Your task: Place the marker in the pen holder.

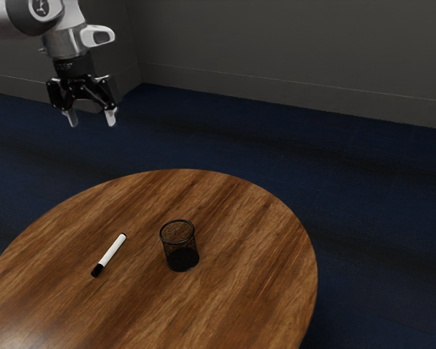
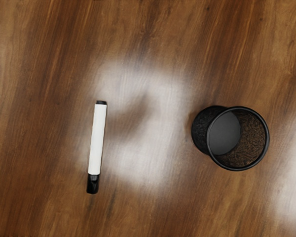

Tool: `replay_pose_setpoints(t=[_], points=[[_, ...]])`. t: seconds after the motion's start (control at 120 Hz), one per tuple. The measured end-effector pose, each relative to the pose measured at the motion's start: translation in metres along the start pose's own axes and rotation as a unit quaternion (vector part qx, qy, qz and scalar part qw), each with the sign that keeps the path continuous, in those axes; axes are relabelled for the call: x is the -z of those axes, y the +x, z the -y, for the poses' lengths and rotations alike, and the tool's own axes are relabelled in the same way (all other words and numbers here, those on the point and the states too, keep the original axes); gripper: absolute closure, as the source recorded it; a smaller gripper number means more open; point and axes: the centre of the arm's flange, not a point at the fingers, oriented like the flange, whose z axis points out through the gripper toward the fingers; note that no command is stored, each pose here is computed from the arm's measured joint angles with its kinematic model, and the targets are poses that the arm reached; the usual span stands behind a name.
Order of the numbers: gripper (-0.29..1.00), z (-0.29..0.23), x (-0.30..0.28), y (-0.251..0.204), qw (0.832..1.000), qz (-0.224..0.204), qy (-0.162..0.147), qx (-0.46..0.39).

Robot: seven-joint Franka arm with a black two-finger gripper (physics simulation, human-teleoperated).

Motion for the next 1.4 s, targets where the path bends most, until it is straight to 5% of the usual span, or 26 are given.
replay_pose_setpoints(t=[0.15,0.3,0.492,0.792,1.067,1.4], points=[[0.00,0.038,-0.037,0.022,0.999,0.029,-0.001,0.045],[0.00,-0.064,-0.146,0.022,0.993,0.110,0.006,-0.028],[0.00,-0.038,-0.224,0.026,0.990,0.140,0.004,0.009],[0.01,0.044,-0.332,-0.048,0.997,0.066,0.031,0.028],[0.20,0.068,-0.356,-0.030,0.999,-0.009,0.040,-0.007],[0.43,0.092,-0.366,-0.023,0.999,-0.027,0.041,-0.018]])
